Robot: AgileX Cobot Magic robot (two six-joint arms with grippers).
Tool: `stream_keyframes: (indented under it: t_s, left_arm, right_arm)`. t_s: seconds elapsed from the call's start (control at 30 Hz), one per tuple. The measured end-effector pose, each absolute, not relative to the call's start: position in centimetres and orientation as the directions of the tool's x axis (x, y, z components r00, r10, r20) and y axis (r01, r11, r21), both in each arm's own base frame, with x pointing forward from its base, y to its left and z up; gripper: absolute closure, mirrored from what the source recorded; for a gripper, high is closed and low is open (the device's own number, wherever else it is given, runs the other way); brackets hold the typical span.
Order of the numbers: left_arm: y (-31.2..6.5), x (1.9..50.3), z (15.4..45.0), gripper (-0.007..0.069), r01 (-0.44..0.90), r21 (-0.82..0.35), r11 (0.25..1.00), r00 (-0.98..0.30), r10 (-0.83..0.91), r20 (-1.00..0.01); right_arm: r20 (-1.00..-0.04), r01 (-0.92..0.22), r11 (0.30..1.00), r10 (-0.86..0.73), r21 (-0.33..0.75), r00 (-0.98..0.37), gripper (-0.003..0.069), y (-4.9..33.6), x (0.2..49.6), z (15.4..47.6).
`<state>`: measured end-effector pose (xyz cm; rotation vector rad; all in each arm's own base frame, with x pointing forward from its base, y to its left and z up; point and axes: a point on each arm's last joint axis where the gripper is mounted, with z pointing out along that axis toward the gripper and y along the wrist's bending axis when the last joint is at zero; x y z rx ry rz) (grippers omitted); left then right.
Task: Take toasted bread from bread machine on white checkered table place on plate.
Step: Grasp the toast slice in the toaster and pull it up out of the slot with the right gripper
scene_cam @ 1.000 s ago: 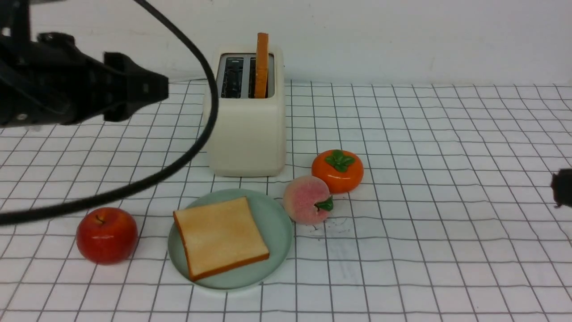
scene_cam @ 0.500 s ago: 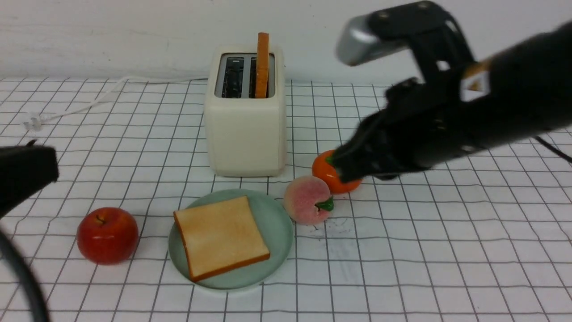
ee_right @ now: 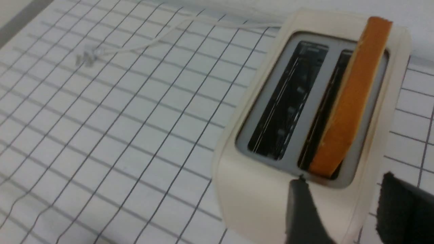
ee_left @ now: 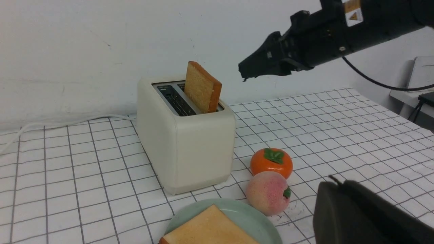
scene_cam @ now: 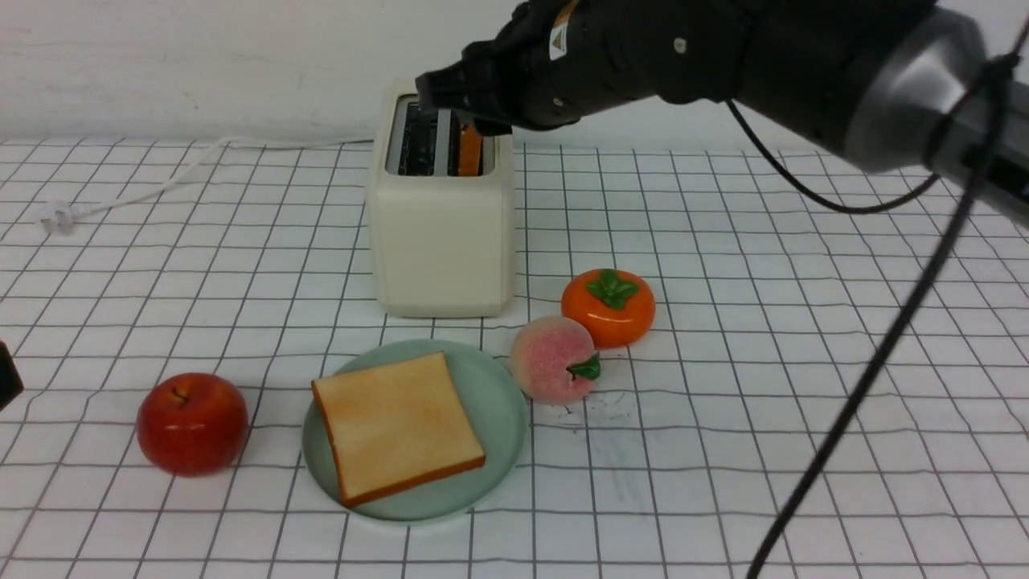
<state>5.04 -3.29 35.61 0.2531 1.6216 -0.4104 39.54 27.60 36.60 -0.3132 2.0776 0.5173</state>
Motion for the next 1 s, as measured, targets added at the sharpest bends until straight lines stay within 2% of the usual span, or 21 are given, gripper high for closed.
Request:
stream_keyframes:
  t_s: [0.13, 0.2, 0.33, 0.6, 0.87, 1.0]
  left_arm:
    - [-3.3, 5.0, 35.6, 0.0638, 0.402, -0.113, 0.909, -0.096, -0.081, -0.992]
    - [-3.3, 5.0, 35.6, 0.0638, 0.402, -0.113, 0.909, -0.096, -0.081, -0.992]
    - [-3.3, 5.0, 35.6, 0.0638, 0.402, -0.112, 0.909, -0.095, -0.080, -0.992]
    - [-3.3, 5.0, 35.6, 0.0638, 0.402, -0.111, 0.909, -0.096, -0.078, -0.992]
    - [-3.3, 5.0, 35.6, 0.0638, 0.403, -0.111, 0.908, -0.097, -0.078, -0.992]
    - [-3.3, 5.0, 35.6, 0.0638, 0.403, -0.111, 0.908, -0.097, -0.078, -0.992]
  right_arm:
    - [-0.862, -0.388, 0.886, 0.025, 0.254, -0.506, 0.0155, 27.8, 42.6, 34.7]
    - [-0.860, -0.382, 0.888, 0.028, 0.256, -0.510, 0.0132, 28.1, 43.6, 33.4]
    - [-0.865, -0.386, 0.885, 0.035, 0.260, -0.500, 0.0141, 28.8, 44.8, 31.5]
    - [-0.889, -0.402, 0.882, 0.041, 0.247, -0.457, 0.0257, 29.3, 46.2, 29.3]
    - [-0.905, -0.414, 0.882, 0.032, 0.226, -0.425, 0.0487, 29.4, 46.6, 28.9]
    - [-0.908, -0.416, 0.881, 0.034, 0.224, -0.418, 0.0547, 29.4, 46.6, 29.0]
